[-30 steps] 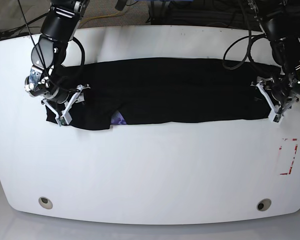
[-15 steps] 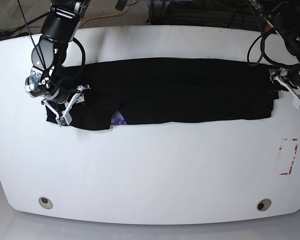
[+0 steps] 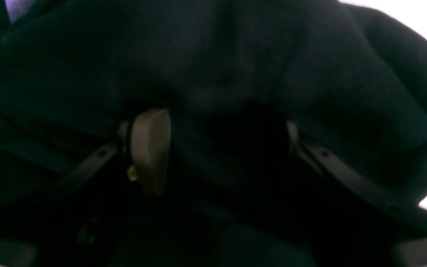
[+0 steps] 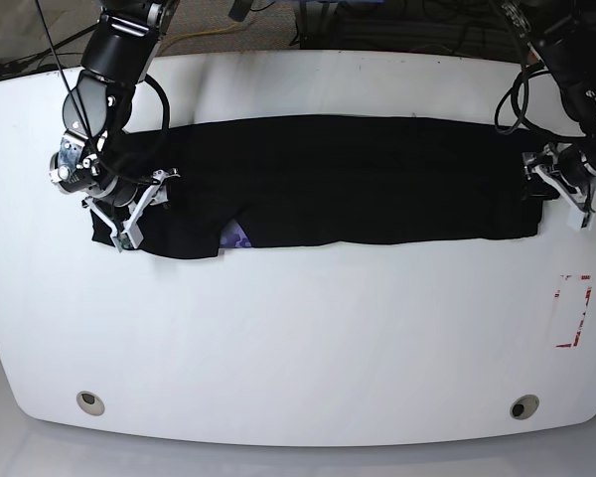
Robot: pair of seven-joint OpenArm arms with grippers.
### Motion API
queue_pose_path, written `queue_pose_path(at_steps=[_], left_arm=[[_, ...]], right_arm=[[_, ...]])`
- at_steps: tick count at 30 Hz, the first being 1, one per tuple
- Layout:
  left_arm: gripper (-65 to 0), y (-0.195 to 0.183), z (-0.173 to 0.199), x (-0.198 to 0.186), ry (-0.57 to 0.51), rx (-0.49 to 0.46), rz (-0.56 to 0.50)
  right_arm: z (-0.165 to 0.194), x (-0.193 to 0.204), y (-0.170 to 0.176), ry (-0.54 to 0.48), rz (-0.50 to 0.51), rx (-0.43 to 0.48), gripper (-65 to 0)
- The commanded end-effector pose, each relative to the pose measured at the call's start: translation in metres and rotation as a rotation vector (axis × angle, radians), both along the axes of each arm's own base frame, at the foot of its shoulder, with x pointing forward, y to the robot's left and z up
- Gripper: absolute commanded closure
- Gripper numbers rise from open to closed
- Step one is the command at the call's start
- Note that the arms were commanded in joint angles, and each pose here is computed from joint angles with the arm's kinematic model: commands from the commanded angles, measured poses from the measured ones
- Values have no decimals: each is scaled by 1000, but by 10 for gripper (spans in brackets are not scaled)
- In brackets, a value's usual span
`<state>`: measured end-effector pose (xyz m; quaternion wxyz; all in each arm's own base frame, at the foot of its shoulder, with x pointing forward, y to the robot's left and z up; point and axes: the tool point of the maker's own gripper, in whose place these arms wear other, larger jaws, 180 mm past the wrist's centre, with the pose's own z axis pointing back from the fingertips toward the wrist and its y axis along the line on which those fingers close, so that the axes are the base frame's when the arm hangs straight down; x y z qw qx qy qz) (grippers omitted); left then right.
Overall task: Fold the T-shirt properly
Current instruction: 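Release the fold and reposition both grippers onto the folded edge, then grasp the strip's end with the left gripper and fold it toward the right gripper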
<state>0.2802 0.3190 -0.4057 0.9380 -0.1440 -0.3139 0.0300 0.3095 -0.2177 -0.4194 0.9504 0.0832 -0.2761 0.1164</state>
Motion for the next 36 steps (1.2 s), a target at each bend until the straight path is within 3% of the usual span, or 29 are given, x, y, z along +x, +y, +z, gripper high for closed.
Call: queue_pose_path(at_steps=[1, 3, 4, 6, 12, 18, 27, 31, 36], left_arm=[[-425, -2, 1, 2, 16, 14, -24], [-315, -3, 1, 3, 15, 16, -28], [-217, -3, 2, 4, 12, 16, -28], [-101, -4, 1, 2, 23, 18, -35], [-106, -18, 46, 8, -28, 193, -173], [-106, -81, 93, 19, -200, 266, -327], [-107, -239, 118, 43, -365, 155, -688], [-107, -278, 127, 43, -403, 120, -781], [-107, -314, 115, 38, -372, 69, -875]], right_arm=[[4, 2, -6, 2, -3, -22, -358], [4, 2, -6, 2, -3, -22, -358], [4, 2, -6, 2, -3, -22, -358], [4, 2, -6, 2, -3, -22, -358], [4, 2, -6, 2, -3, -22, -358], [4, 2, -5, 1, -3, -20, -357], [4, 2, -5, 2, -3, -18, -357], [4, 3, -5, 1, -3, -18, -357], [4, 4, 0, -2, -2, -8, -357]])
